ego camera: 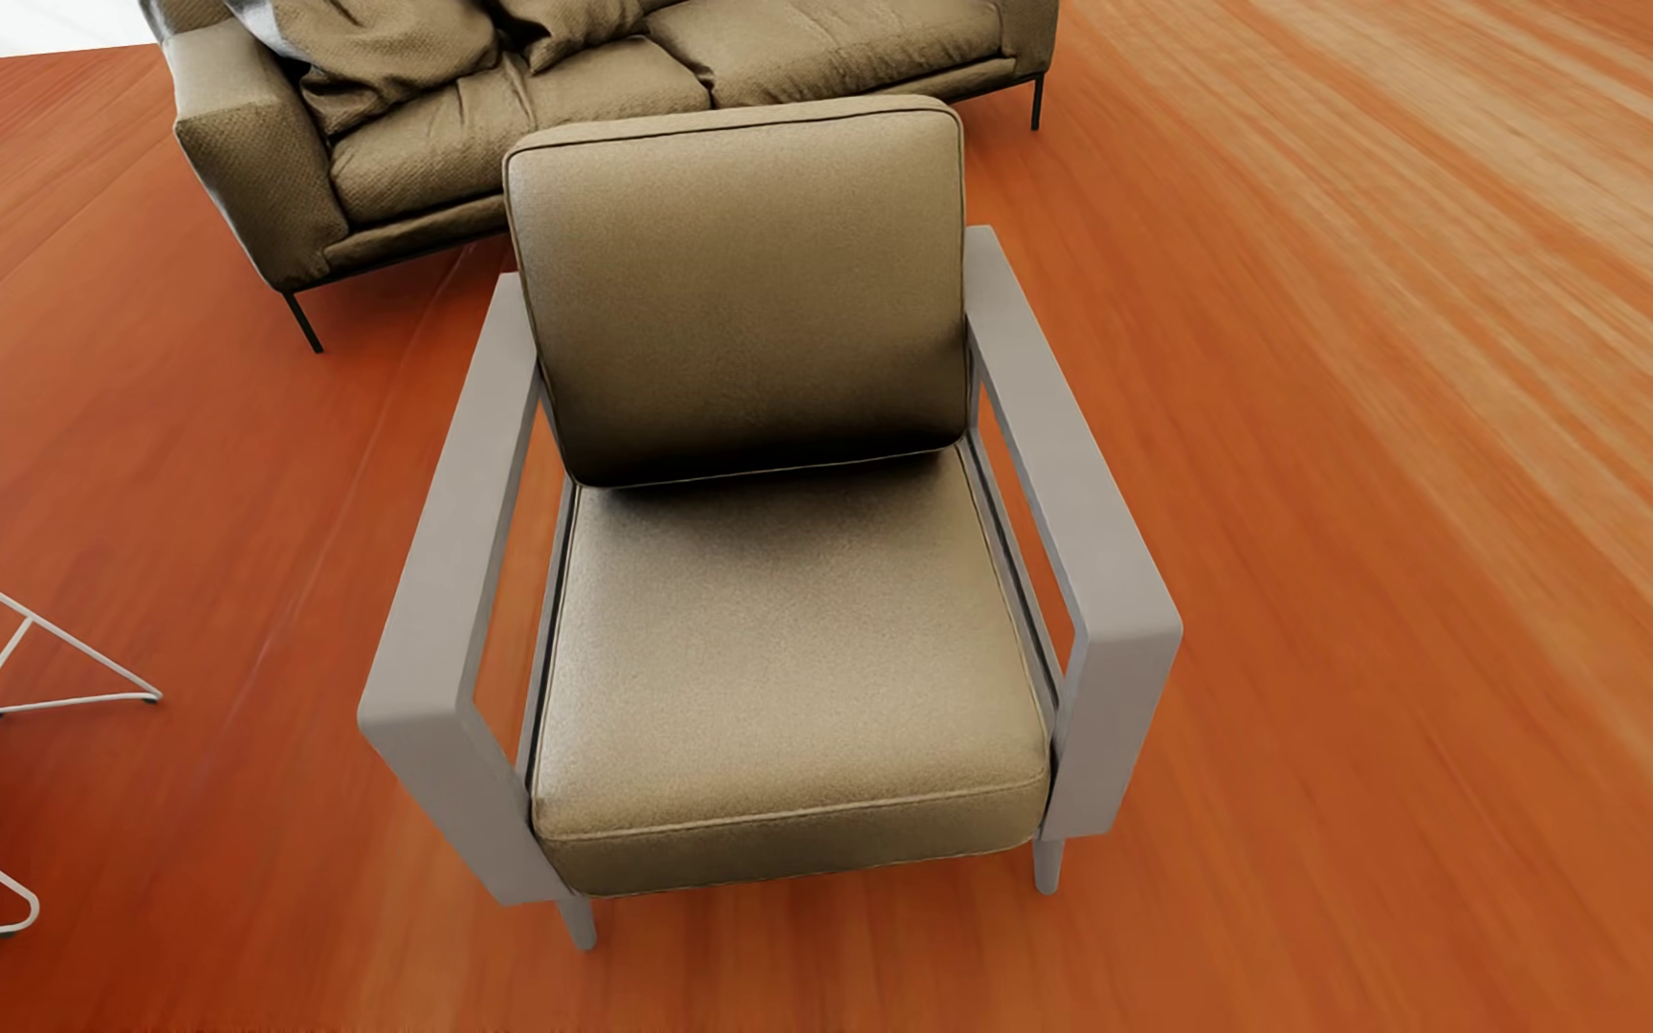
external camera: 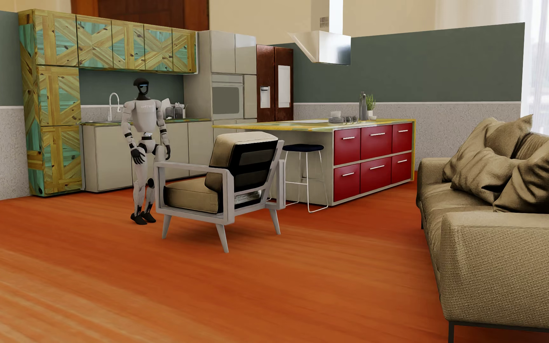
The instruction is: Stand still
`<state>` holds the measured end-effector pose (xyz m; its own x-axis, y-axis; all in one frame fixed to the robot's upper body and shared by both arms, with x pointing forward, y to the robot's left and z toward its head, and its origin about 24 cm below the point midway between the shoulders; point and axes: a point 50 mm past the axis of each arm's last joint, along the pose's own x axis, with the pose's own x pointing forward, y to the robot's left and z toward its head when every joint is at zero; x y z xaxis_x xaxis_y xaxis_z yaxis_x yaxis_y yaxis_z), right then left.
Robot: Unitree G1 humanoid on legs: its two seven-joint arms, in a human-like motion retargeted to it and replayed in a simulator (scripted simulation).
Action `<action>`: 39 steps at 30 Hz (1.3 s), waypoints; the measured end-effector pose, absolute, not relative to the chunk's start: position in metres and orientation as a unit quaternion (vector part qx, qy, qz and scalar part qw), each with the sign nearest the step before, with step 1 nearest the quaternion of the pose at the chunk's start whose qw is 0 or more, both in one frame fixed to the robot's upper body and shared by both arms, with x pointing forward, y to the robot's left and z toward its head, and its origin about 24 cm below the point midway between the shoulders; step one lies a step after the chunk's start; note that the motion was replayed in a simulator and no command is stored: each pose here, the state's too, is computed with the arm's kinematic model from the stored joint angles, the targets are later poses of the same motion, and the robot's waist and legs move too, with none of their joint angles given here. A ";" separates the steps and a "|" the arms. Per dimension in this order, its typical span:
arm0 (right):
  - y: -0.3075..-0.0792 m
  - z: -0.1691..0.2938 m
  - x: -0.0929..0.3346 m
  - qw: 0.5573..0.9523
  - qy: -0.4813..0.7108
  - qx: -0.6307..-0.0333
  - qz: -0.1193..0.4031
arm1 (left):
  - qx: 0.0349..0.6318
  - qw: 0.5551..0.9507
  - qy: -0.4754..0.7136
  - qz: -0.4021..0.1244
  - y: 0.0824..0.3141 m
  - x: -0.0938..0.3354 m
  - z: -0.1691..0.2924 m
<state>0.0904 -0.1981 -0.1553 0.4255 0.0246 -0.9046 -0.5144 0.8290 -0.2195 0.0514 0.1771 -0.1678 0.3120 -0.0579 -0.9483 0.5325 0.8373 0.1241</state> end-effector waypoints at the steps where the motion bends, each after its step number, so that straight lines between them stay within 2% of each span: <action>1: -0.197 -0.155 0.091 0.810 0.508 -0.241 0.168 | 0.213 0.782 0.555 -0.187 0.178 0.052 -0.168; 15: -0.197 -0.155 0.092 0.807 0.507 -0.246 0.173 | 0.223 0.778 0.551 -0.205 0.175 0.052 -0.168; 21: -0.197 -0.155 0.092 0.810 0.508 -0.241 0.168 | 0.212 0.782 0.556 -0.187 0.177 0.052 -0.168; 39: -0.198 -0.155 0.090 0.811 0.509 -0.236 0.163 | 0.209 0.783 0.558 -0.180 0.178 0.051 -0.168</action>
<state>0.0904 -0.1977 -0.1552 0.4281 0.0238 -0.9034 -0.5055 0.8350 -0.2175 0.0512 0.1784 -0.1680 0.3123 -0.0497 -0.9487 0.5152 0.8479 0.1252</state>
